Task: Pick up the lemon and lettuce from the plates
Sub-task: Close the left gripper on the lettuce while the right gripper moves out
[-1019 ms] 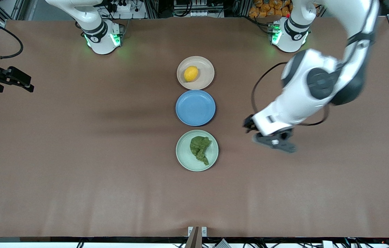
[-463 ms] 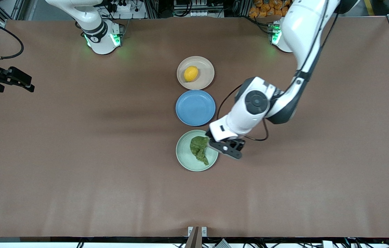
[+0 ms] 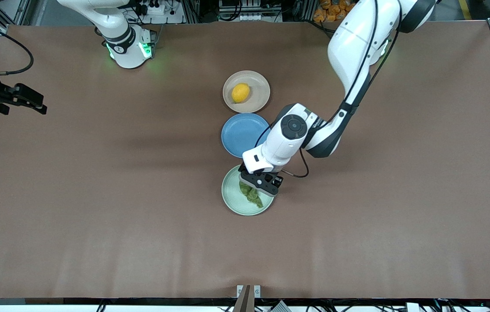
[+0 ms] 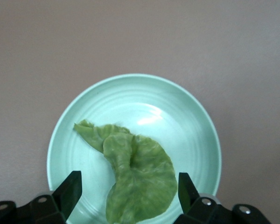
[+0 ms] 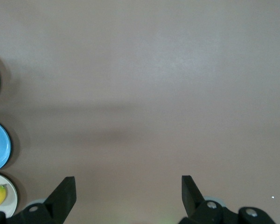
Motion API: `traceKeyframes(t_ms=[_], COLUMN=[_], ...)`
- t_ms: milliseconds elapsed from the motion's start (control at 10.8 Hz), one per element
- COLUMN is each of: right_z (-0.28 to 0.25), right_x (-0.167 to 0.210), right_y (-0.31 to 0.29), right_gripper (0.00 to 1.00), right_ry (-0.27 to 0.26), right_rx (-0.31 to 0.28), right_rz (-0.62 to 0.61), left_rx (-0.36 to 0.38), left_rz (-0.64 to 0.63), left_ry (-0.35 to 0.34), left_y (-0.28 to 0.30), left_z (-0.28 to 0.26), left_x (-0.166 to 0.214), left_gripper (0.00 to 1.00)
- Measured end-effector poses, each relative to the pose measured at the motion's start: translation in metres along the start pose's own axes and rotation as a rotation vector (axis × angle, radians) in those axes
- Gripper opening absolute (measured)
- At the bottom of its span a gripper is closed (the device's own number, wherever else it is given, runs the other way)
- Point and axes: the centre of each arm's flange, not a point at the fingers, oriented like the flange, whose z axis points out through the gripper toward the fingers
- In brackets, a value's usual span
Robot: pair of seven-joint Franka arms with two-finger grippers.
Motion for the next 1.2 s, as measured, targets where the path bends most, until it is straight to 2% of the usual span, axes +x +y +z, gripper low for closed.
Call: traceKeyframes(t_ms=[185,278,370,556,648,741,926,1019,1204], right_z=[0.004,0.008,0.014,0.024,0.029,0.035,0.049,0.055,0.081], right_x=[-0.002,-0.004,-0.005,-0.004,-0.002,0.000,0.003,0.004,0.004], right_y=[-0.027,-0.046,-0.060,-0.062,-0.064,-0.067,-0.086,-0.098,-0.126], right_gripper=[1.00,1.00,1.00,1.00,1.00,1.00,1.00,1.00,1.00], right_ry=[-0.021,-0.037,-0.052,-0.081,-0.092,-0.104,-0.129,-0.142,-0.196], right_rx=[-0.002,-0.005,-0.009,-0.011,-0.012,-0.014,-0.019,-0.020,0.013], right_rz=[-0.050,-0.080,-0.099,-0.103,-0.105,-0.112,-0.143,-0.164,-0.203], left_rx=[0.025,0.034,0.047,0.069,0.073,0.080,0.090,0.095,0.115], left_rz=[-0.002,-0.014,-0.019,-0.014,-0.011,0.000,0.010,0.006,-0.019], left_ry=[-0.015,-0.011,-0.010,-0.016,-0.013,-0.009,0.016,0.028,0.010], left_y=[0.000,0.004,0.008,0.006,0.004,0.003,0.001,-0.002,-0.015], left_z=[0.022,0.029,0.039,0.056,0.059,0.059,0.050,0.040,0.000], left_x=[-0.010,-0.014,-0.019,-0.027,-0.029,-0.028,-0.018,-0.010,0.011], left_gripper=[0.89,0.81,0.79,0.54,0.53,0.44,0.14,0.02,0.02])
